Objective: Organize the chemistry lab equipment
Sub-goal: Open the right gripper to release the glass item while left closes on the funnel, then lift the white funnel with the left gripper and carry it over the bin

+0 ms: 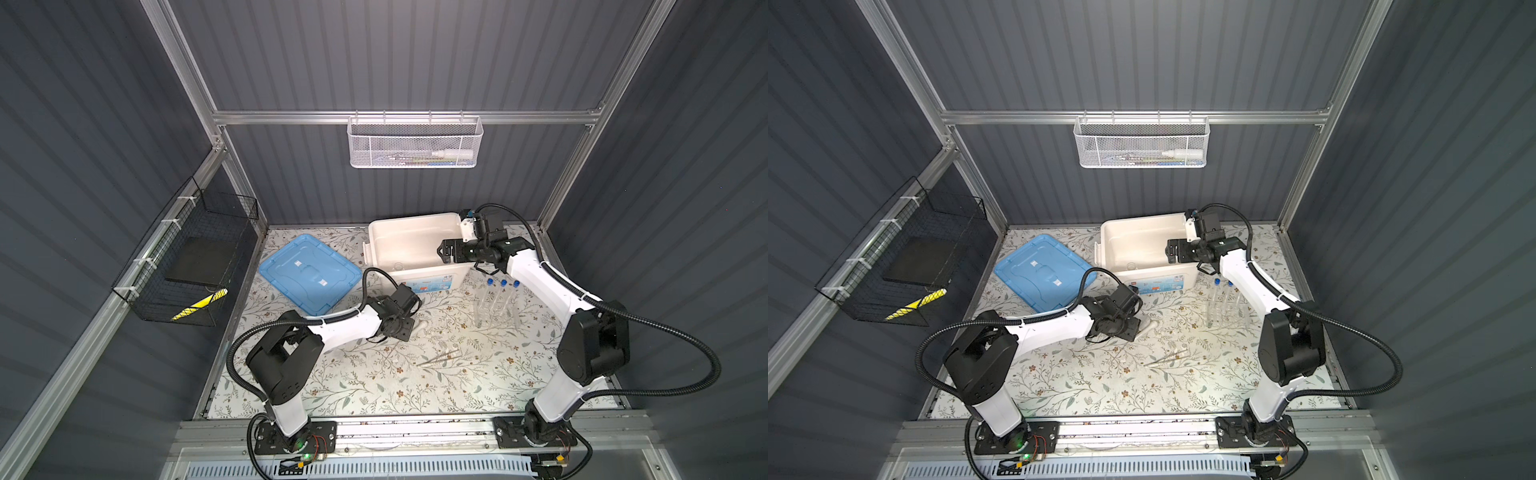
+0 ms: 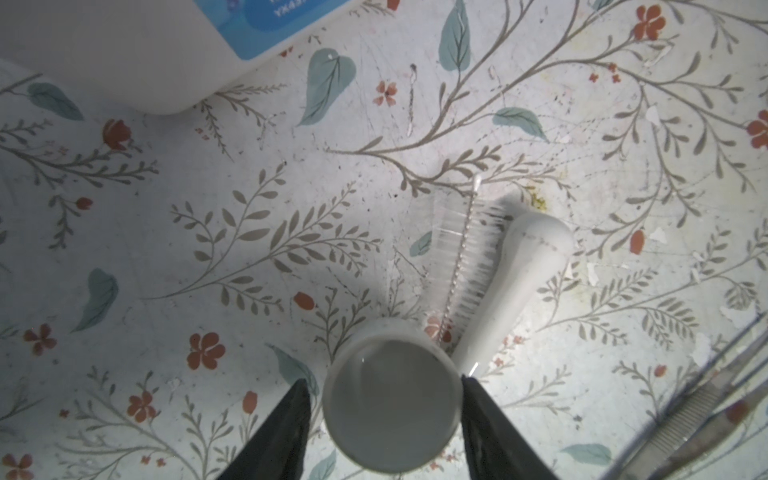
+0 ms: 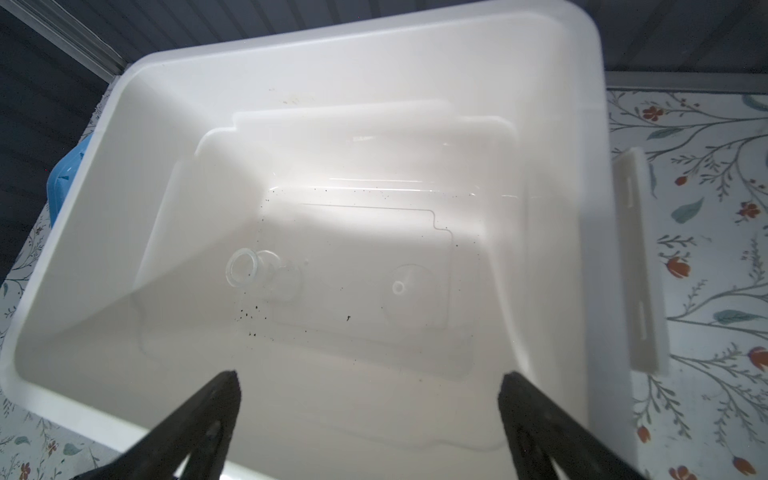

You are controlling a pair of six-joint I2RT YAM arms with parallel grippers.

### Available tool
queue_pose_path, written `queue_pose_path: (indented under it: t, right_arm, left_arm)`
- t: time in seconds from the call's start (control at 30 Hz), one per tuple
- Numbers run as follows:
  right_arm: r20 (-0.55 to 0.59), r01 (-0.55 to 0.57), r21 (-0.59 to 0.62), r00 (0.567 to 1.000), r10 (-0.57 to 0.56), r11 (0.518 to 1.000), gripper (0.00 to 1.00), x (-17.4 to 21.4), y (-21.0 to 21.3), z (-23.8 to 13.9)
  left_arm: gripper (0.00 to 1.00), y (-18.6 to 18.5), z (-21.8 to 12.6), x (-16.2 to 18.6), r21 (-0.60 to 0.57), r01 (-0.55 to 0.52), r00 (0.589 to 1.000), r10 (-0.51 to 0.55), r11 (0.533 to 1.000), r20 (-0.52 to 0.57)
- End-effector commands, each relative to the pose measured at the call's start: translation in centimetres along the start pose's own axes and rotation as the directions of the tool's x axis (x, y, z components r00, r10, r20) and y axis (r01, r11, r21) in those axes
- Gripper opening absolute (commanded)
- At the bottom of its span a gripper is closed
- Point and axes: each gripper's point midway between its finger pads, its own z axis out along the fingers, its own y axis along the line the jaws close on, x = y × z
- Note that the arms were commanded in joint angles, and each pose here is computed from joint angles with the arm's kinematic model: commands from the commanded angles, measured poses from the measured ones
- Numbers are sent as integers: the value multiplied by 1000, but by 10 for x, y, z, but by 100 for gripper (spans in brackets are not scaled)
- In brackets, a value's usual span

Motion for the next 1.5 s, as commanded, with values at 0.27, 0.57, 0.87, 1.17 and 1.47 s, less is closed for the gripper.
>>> queue_pose_path:
  t: [0.27,0.57,0.87,1.17,1.47]
  right_arm:
    - [18,-8,2,1000,8,1000,99,-2,-1,-6]
    - [26,-12,-4,1000,13,1000,99,-4,0,-9]
    - [44,-22,-7,999,23,1000,99,-6,-1,-13]
    - [39,-30,-2,999,30,1000,99,-3,-4,-14]
    - [66,-36,-11,997,37,999,99,-6,-4,-16]
  left_arm:
    - [65,-9,1,-10,20,6,1000,-6,1000,7]
    - [59,-8,5,-7,13,5,1000,-5,1000,-7]
    - [49,-6,5,-7,3,4,1000,-4,1000,-11]
    - [42,-5,0,-7,-1,8,1000,-8,1000,-4]
    - [41,-4,-22,-17,-3,5,999,-5,1000,32]
